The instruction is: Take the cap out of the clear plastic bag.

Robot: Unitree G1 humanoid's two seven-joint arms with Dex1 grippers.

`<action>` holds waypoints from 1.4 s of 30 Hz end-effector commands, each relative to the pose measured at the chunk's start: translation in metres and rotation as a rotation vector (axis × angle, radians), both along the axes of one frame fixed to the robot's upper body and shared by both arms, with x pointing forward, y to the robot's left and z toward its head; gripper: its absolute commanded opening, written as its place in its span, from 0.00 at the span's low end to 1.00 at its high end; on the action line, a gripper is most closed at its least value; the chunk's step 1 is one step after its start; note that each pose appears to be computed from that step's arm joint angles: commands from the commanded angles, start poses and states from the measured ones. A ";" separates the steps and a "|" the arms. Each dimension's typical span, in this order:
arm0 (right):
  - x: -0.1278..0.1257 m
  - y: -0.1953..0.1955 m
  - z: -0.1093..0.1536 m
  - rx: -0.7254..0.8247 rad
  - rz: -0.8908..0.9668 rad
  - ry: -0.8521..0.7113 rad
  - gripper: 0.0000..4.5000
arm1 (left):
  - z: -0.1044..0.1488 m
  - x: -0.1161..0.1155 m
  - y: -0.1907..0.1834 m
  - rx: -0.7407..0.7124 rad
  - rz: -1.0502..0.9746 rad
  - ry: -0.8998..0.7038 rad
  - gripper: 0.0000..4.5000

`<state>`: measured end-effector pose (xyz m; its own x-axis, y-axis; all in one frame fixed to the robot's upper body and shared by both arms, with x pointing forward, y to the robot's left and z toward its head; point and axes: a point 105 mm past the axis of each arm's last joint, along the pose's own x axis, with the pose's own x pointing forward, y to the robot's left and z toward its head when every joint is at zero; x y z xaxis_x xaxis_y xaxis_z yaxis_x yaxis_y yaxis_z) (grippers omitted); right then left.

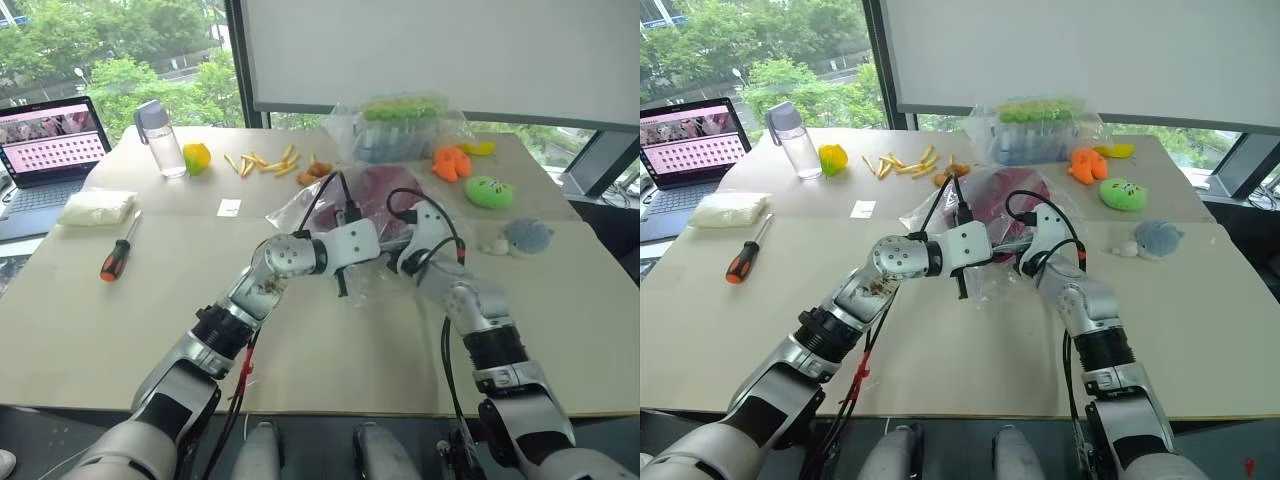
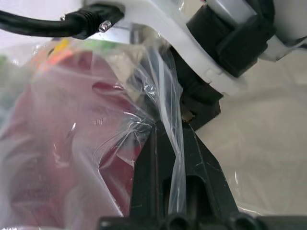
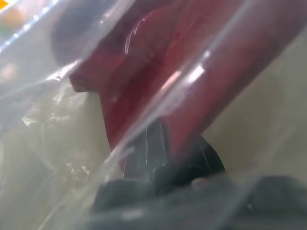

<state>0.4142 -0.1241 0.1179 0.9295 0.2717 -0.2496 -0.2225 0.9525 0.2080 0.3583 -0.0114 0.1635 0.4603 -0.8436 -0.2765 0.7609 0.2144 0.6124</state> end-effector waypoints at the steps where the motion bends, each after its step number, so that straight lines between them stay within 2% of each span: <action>1: -0.009 -0.027 -0.055 -0.160 -0.064 0.153 0.02 | 0.012 0.009 0.012 -0.010 0.061 -0.037 0.00; 7: -0.013 -0.039 -0.048 -0.097 -0.058 0.166 0.02 | 0.008 0.012 0.020 0.000 0.086 -0.034 0.00; 12: -0.037 -0.032 -0.038 0.056 0.097 0.273 0.02 | 0.008 0.014 0.016 -0.012 0.088 -0.040 0.00; 16: -0.055 -0.018 -0.028 0.340 0.143 0.378 0.02 | 0.012 0.015 0.011 -0.027 0.079 -0.051 0.00; 20: -0.061 -0.020 -0.028 0.401 0.105 0.417 0.02 | 0.013 0.017 0.011 -0.027 0.079 -0.054 0.00; 22: -0.067 -0.027 -0.040 0.361 0.059 0.452 0.02 | 0.014 0.018 0.013 -0.025 0.084 -0.056 0.00; 24: -0.076 -0.038 -0.054 0.246 0.029 0.483 0.02 | 0.014 0.020 0.015 -0.025 0.088 -0.058 0.00; 27: -0.082 -0.066 -0.074 -0.069 -0.017 0.487 0.02 | 0.015 0.021 0.016 -0.024 0.090 -0.059 0.00; 31: -0.078 -0.070 -0.067 -0.137 0.023 0.422 0.02 | 0.016 0.022 0.017 -0.022 0.089 -0.063 0.00; 33: -0.072 -0.063 -0.056 -0.072 0.035 0.374 0.02 | 0.017 0.023 0.017 -0.021 0.089 -0.066 0.00; 36: -0.064 -0.047 -0.037 0.073 0.067 0.317 0.23 | 0.018 0.023 0.016 -0.021 0.086 -0.069 0.00; 37: -0.062 -0.044 -0.033 0.095 0.076 0.306 0.32 | 0.018 0.023 0.015 -0.022 0.085 -0.069 0.00; 38: -0.059 -0.038 -0.026 0.119 0.091 0.289 0.35 | 0.020 0.023 0.014 -0.025 0.083 -0.072 0.00; 42: -0.054 -0.027 -0.007 0.168 0.128 0.254 0.68 | 0.028 0.024 0.011 -0.036 0.070 -0.084 0.00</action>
<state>0.3642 -0.1446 0.1106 0.8053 0.4366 -0.4012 -0.2706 0.8727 0.4065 0.3454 -0.0397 0.1575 0.3436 -0.8884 -0.3044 0.7847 0.0936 0.6128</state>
